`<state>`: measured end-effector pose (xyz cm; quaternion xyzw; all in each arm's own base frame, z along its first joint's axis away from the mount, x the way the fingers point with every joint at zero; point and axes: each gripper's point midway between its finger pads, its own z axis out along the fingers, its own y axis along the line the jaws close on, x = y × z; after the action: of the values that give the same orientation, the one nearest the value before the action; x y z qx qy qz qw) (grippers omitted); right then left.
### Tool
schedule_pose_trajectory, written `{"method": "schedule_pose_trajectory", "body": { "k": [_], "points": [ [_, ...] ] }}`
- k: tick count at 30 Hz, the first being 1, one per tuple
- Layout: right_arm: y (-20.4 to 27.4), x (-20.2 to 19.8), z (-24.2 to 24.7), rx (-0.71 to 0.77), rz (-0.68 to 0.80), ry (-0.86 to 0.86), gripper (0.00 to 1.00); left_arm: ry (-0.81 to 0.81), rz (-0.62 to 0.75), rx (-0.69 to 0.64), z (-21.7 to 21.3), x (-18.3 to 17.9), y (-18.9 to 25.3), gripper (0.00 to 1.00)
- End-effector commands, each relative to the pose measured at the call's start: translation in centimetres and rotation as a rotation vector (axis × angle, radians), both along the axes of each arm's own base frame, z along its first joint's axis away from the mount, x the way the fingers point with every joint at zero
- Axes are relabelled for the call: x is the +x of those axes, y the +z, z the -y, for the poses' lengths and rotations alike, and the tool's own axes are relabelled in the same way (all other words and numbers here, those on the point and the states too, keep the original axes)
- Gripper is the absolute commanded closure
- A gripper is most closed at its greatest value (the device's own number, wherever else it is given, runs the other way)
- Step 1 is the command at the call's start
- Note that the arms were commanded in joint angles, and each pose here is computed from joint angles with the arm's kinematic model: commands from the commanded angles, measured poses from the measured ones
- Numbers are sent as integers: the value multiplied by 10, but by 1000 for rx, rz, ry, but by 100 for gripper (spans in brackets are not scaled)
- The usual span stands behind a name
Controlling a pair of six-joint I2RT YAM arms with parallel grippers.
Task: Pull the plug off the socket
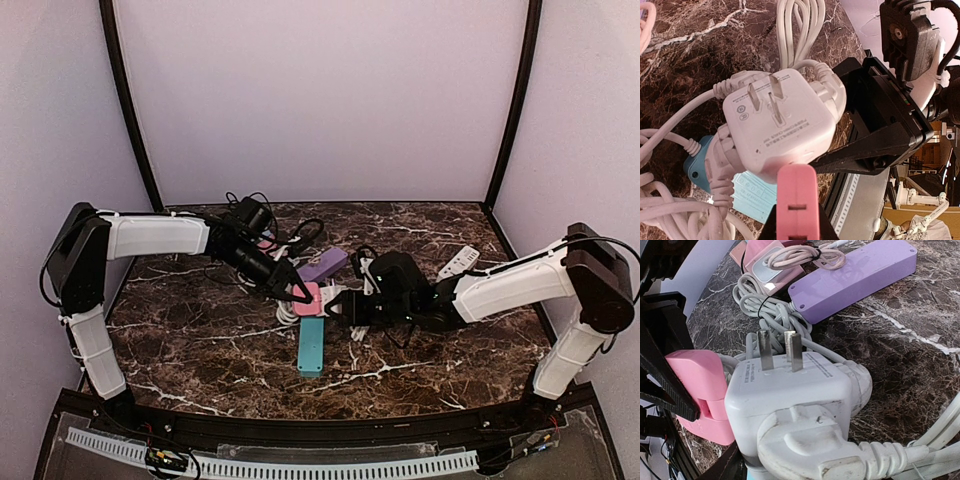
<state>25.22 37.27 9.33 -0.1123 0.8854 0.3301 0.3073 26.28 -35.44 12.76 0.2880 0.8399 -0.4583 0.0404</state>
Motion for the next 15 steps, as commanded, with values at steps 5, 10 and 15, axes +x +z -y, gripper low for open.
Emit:
{"method": "schedule_pose_trajectory", "body": {
  "k": [5,10,15],
  "points": [
    [-18,14,22,-89,-11,-115,100,-33,29,-74,0,0,26,99],
    [-21,14,23,-103,-14,-119,100,-40,34,-84,1,-1,30,99],
    [-19,14,21,-99,-12,-110,100,-40,32,-86,1,-1,30,99]
  ]
}}
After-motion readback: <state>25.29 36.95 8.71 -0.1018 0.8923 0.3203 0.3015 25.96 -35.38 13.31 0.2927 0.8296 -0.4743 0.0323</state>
